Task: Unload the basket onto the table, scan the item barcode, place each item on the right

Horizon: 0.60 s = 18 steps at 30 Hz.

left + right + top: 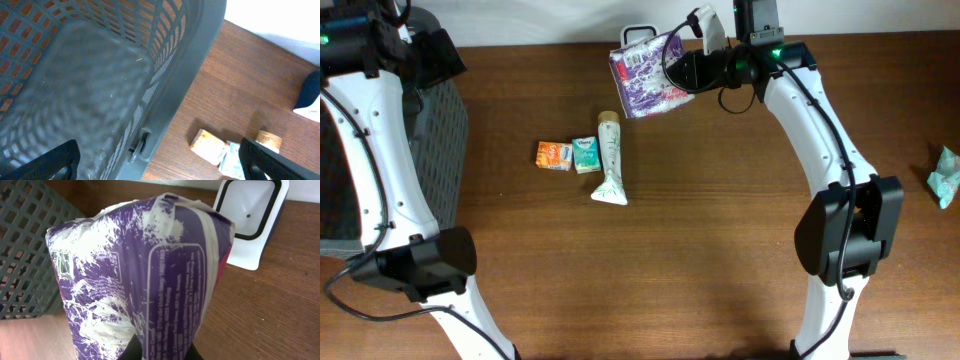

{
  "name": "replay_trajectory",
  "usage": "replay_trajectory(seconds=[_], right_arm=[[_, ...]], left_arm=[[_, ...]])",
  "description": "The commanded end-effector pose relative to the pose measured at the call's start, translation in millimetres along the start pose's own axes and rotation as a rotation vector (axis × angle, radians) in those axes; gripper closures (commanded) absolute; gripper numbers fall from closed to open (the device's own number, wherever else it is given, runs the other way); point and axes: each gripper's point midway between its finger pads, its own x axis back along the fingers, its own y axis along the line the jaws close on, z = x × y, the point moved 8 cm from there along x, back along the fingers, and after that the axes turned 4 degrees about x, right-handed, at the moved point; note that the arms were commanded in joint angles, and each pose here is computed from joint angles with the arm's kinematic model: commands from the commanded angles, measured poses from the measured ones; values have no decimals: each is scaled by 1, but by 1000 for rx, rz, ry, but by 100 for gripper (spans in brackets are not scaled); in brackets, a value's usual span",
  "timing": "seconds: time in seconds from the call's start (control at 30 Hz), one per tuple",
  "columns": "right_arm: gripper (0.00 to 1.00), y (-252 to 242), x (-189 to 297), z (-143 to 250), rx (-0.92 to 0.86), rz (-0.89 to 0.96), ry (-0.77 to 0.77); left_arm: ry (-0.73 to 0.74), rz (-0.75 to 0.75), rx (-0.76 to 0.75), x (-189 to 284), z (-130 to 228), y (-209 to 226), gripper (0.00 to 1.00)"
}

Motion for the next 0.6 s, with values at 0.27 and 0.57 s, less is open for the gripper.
replay_trajectory(seconds=[0.27, 0.57], right_arm=[[96, 21, 19, -13, 51, -26, -43], [96, -38, 42, 27, -179, 694, 151]], left_arm=[[-8, 7, 11, 4, -1, 2, 1], [-8, 7, 11, 4, -1, 2, 1]])
